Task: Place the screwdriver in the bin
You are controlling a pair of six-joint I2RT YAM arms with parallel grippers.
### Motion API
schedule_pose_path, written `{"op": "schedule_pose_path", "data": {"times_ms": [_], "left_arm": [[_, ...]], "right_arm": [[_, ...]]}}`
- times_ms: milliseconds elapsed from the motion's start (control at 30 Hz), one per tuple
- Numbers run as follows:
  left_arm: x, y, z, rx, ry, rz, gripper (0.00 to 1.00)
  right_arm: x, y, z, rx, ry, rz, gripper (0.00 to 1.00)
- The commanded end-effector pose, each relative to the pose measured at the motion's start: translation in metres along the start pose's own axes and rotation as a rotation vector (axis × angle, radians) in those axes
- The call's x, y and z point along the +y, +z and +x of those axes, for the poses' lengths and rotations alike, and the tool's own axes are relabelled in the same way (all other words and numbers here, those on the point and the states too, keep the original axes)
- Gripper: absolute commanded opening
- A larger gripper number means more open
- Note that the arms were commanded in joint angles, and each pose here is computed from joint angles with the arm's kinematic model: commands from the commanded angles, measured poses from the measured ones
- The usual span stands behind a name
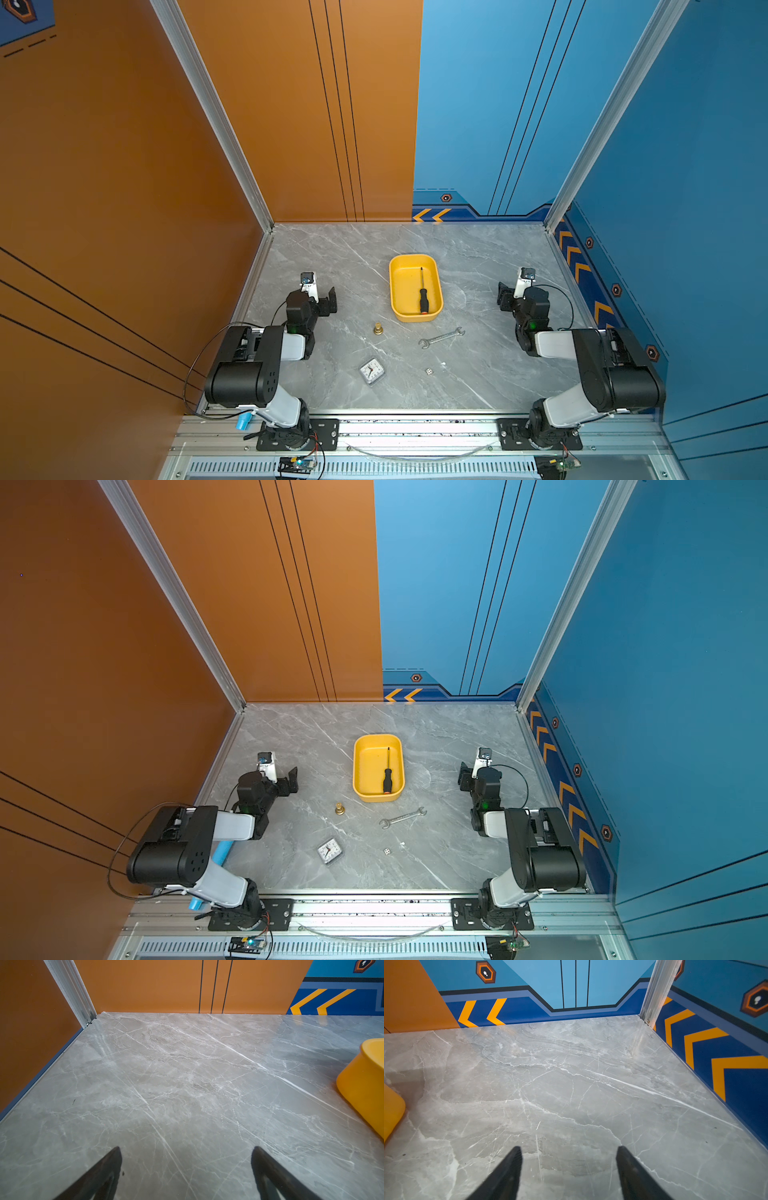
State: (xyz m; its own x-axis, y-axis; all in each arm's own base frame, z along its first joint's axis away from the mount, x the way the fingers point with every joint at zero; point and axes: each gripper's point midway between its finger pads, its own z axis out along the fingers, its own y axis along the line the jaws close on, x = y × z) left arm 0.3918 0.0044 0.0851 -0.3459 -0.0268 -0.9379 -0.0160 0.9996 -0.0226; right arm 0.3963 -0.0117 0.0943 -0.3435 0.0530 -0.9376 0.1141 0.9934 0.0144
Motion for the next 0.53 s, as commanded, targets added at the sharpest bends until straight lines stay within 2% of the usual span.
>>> {"op": "schedule_pose_path", "data": {"times_ms": [0, 500], "left_arm": [[0.0058, 0.0027, -0.0059, -0.014, 0.014, -0.03, 0.98], [0.0061, 0.0027, -0.0056, -0.013, 0.013, -0.03, 0.98]], "right_arm": [[-0.0036, -0.0024, 0.0022, -0.021, -0.012, 0.035, 0.99], [-0.0032, -0.0019, 0.002, -0.019, -0.011, 0.031, 1.0]]}}
